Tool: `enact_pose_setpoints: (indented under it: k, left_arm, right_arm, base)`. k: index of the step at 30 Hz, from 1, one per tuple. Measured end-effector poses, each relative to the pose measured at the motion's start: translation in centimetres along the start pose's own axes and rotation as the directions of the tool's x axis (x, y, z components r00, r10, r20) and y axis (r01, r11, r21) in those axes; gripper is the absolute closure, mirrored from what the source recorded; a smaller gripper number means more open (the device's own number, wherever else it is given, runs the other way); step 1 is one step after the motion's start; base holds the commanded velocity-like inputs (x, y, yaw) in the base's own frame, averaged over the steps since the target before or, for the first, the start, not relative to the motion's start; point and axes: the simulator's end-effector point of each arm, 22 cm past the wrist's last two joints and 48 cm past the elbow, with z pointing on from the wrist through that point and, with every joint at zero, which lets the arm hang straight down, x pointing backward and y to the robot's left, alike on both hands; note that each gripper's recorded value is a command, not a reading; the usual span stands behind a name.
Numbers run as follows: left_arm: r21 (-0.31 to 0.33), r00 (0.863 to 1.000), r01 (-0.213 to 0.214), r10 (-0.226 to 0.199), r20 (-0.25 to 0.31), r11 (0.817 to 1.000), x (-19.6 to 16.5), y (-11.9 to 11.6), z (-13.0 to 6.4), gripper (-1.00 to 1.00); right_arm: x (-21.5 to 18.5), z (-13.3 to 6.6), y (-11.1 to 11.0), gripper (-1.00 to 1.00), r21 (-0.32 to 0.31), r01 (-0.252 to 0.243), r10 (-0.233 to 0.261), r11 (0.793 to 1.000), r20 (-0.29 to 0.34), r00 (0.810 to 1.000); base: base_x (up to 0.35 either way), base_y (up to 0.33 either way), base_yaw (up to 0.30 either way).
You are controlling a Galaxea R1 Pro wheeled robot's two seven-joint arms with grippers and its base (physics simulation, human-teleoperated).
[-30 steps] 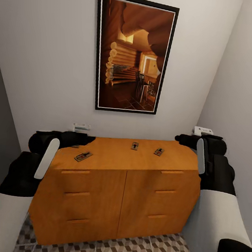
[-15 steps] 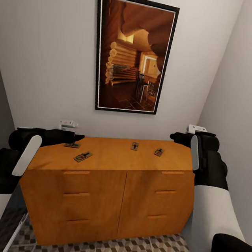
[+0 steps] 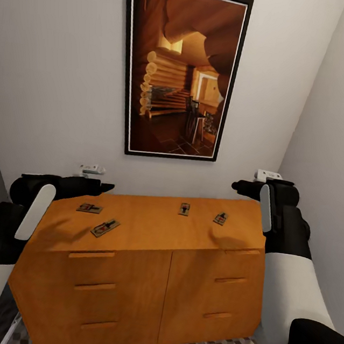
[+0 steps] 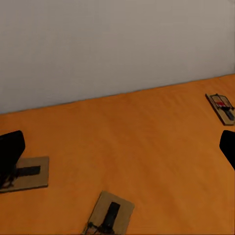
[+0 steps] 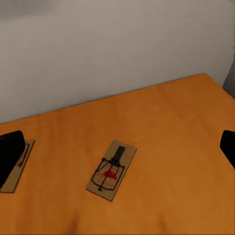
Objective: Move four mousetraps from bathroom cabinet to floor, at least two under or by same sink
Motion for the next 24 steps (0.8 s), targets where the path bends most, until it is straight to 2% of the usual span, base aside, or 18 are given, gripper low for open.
enact_pose_setpoints:
  k: [12,24]
  left_arm:
    - [0.006,1.0,0.0,0.0,0.003,1.0,0.0,-0.3,0.1,-1.0]
    - [0.025,1.0,0.008,-0.008,0.004,1.0,0.1,-1.2,0.4,-1.0]
  right_arm:
    - [0.0,0.0,0.0,-1.0,0.002,0.001,-0.001,1.0,0.0,1.0]
    - [0.1,0.1,-0.2,-1.0,0.008,0.002,-0.002,1.0,-0.002,1.0]
  base:
    - [0.291,0.0,0.0]
    - [0.06,0.0,0.0]
